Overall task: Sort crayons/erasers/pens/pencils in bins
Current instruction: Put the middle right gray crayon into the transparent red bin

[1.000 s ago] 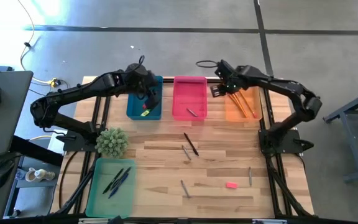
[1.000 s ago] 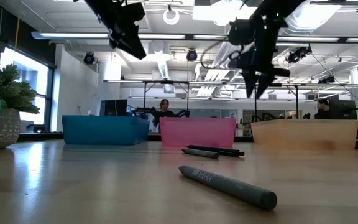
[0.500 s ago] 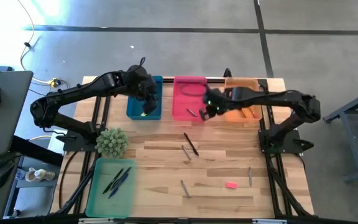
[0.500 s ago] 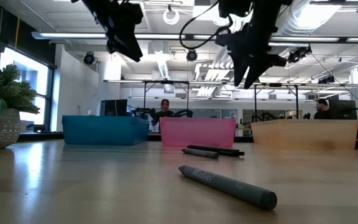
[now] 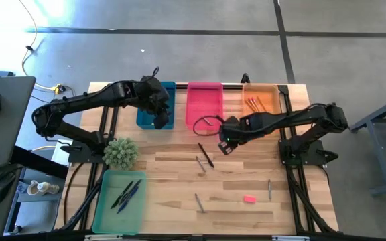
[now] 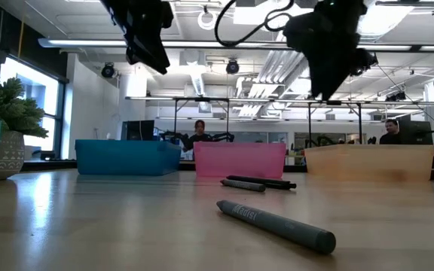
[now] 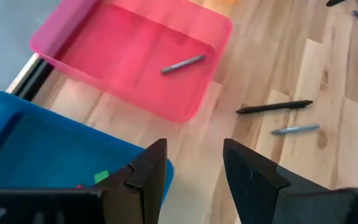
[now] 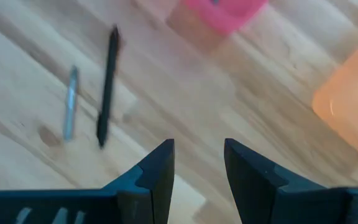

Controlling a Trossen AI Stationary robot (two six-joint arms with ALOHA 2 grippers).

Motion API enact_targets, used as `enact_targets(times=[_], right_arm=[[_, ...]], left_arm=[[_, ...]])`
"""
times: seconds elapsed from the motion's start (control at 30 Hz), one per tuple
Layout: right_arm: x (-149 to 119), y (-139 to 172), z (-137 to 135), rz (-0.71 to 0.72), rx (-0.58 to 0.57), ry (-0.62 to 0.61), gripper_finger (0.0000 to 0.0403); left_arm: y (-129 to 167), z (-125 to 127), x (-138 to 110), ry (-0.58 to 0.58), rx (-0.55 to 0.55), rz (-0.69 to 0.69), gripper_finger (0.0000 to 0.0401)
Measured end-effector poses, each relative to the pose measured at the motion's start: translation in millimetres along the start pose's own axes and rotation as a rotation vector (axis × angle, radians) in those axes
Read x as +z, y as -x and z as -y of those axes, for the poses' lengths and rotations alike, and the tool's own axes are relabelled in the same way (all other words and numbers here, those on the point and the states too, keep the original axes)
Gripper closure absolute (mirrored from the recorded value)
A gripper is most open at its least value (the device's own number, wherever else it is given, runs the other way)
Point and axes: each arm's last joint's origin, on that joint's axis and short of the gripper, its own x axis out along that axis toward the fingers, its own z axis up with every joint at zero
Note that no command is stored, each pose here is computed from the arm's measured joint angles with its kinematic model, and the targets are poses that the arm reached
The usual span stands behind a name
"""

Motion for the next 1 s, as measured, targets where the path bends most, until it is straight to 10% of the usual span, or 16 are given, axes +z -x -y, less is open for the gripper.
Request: enact_targets(times=[1.0], right_arm=[[-161, -32, -26, -0.313, 0.016, -0.155, 0.027]], left_arm=[[1, 77, -18, 0.008, -0.044, -0.057, 0.0256]])
